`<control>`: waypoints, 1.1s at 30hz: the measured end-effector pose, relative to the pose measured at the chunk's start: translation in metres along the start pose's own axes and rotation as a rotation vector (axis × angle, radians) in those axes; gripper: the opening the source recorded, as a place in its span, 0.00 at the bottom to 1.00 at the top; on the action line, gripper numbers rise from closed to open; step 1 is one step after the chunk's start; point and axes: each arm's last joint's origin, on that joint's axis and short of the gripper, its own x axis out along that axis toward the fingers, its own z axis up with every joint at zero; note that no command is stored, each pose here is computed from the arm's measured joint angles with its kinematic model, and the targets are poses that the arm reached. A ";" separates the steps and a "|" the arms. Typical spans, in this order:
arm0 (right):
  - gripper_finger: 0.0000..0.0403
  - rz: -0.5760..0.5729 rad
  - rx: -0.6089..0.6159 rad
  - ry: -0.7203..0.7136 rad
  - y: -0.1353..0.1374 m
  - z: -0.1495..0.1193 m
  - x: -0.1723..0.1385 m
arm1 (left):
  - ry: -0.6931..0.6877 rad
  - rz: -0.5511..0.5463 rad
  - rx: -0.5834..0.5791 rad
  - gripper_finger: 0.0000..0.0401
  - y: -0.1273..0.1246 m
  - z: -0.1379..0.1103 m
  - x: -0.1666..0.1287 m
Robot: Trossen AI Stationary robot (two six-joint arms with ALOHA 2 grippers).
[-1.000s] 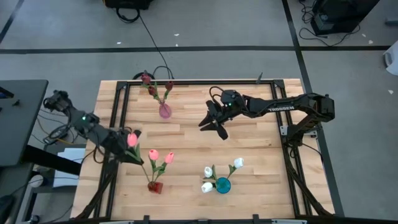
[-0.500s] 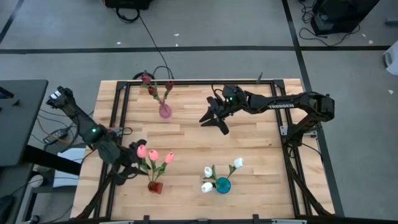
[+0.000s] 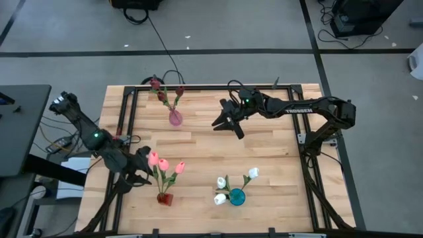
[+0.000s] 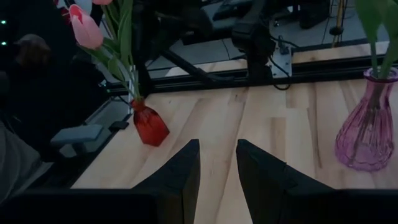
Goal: Sort flowers into vase by color
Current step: Return to Home Position
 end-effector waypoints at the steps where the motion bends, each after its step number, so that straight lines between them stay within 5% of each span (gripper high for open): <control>1: 0.29 0.004 0.000 0.000 0.000 0.000 0.000 | -0.008 0.011 -0.001 0.40 0.001 0.000 -0.002; 8: 0.29 0.085 -0.074 -0.025 0.000 0.006 -0.011 | -0.184 0.111 0.067 0.41 0.009 0.001 -0.020; 22: 0.29 -0.072 -0.098 -0.260 -0.002 -0.017 -0.081 | -0.346 0.191 0.068 0.41 0.040 -0.039 -0.020; 33: 0.29 -0.098 -0.104 -0.296 0.003 -0.027 -0.094 | -0.593 0.335 0.026 0.41 0.063 -0.064 -0.015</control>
